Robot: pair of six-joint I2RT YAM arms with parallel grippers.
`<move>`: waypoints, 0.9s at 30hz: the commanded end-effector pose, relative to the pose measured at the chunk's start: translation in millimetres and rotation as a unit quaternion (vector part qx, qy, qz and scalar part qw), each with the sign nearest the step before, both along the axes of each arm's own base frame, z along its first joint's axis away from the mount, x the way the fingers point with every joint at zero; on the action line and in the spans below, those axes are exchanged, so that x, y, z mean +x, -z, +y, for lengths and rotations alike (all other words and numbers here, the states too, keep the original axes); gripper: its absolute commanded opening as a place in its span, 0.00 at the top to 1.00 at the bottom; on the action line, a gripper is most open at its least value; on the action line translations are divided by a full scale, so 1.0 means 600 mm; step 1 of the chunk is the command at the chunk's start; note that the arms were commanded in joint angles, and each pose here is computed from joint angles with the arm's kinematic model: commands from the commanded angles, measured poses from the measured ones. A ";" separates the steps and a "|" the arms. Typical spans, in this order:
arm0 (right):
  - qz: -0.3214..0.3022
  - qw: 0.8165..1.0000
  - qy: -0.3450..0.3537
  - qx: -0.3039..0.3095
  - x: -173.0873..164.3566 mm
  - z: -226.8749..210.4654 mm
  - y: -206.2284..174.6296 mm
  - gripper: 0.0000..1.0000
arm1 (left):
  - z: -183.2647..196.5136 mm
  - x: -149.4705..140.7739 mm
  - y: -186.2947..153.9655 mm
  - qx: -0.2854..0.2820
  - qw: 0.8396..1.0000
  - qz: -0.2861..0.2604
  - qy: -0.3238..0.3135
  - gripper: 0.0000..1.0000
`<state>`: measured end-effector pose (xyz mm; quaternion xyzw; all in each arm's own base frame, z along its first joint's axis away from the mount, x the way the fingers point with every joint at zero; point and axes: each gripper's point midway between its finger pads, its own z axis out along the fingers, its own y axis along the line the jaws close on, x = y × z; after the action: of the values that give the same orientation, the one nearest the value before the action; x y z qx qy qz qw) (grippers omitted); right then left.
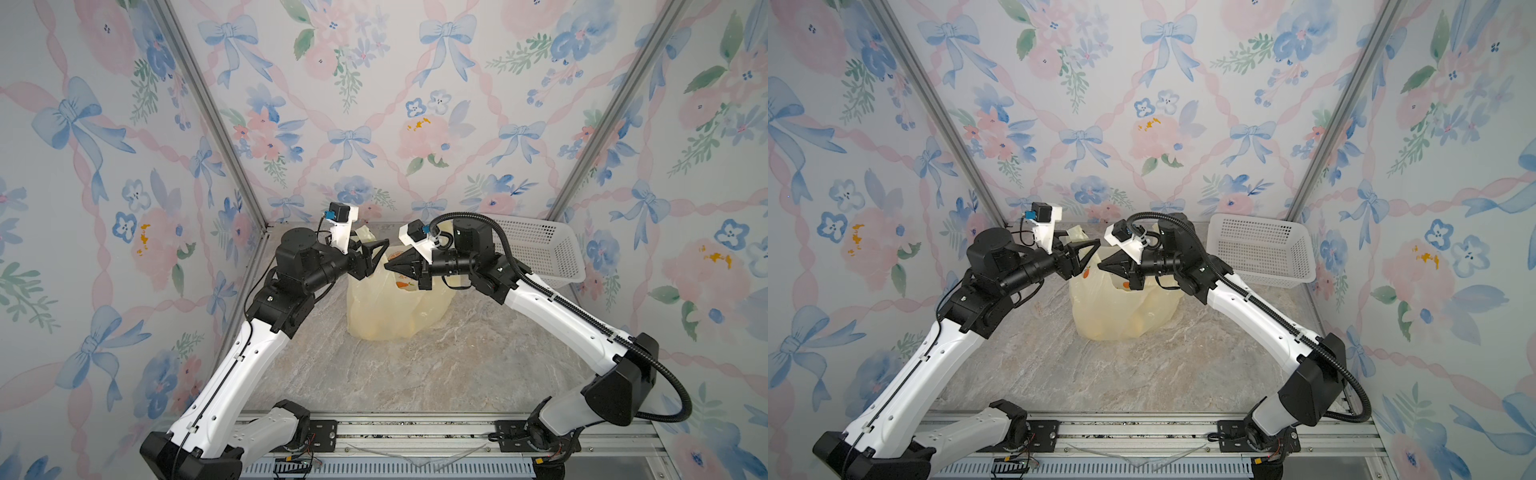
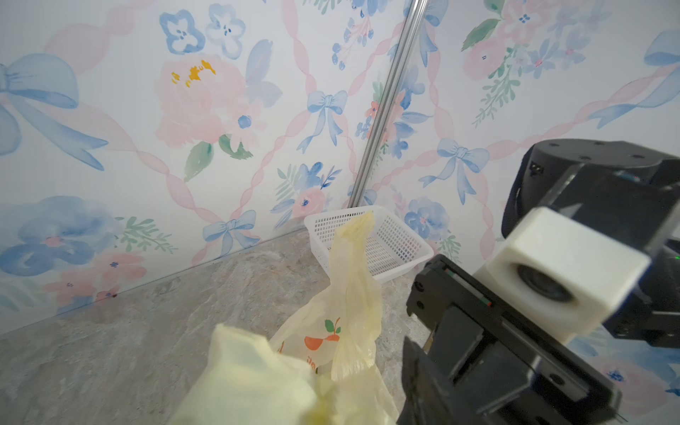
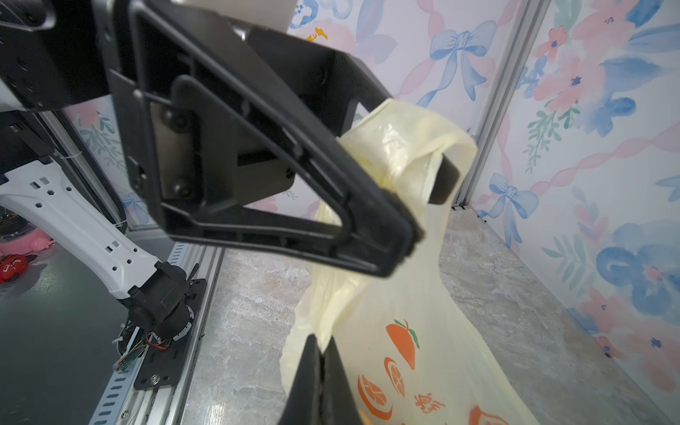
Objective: Place the pears into plastic bags & tie knots
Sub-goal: Tie the plastic bag at the center of the board.
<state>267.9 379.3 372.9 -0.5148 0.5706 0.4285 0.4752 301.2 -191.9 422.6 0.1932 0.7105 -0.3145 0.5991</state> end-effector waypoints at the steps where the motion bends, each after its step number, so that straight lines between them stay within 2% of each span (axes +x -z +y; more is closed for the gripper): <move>1: -0.023 0.998 0.008 0.054 -0.006 -0.013 -0.057 1.00 | 0.056 -0.028 -0.040 0.003 0.996 -0.051 -0.069 0.25; 3: -0.028 0.997 0.011 0.066 -0.004 -0.015 -0.065 1.00 | 0.076 -0.044 -0.046 0.004 0.993 -0.070 -0.090 0.20; 7: -0.031 0.997 0.012 0.075 -0.002 -0.014 -0.068 1.00 | 0.105 -0.056 -0.044 0.010 0.988 -0.083 -0.128 0.19; 10: -0.029 0.997 0.009 0.074 -0.003 -0.013 -0.063 1.00 | 0.125 -0.045 -0.025 0.024 0.983 -0.071 -0.165 0.26; 12: -0.028 0.997 -0.001 0.076 -0.010 -0.013 -0.062 1.00 | 0.116 -0.035 -0.008 0.045 0.985 -0.066 -0.155 0.28; 15: -0.029 0.996 -0.013 0.079 -0.018 -0.014 -0.058 1.00 | 0.086 -0.022 0.005 0.067 0.990 -0.061 -0.113 0.25; 19: -0.033 0.997 -0.016 0.066 -0.019 -0.012 -0.040 1.00 | 0.061 -0.006 -0.012 0.075 0.991 -0.078 -0.080 0.22; 22: -0.027 0.998 -0.019 0.054 -0.021 -0.009 -0.024 1.00 | 0.058 0.009 -0.022 0.086 0.988 -0.092 -0.084 0.22; 25: -0.032 0.998 -0.028 0.054 -0.035 -0.005 -0.021 1.00 | 0.058 0.039 -0.006 0.112 0.986 -0.083 -0.093 0.22; 27: -0.033 0.998 -0.032 0.051 -0.042 -0.004 -0.018 1.00 | 0.045 0.048 0.001 0.119 0.987 -0.079 -0.071 0.22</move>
<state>259.6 378.0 375.7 -0.5060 0.5376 0.4512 0.5013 325.2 -159.4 413.5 0.2063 0.7193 -0.1726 0.6405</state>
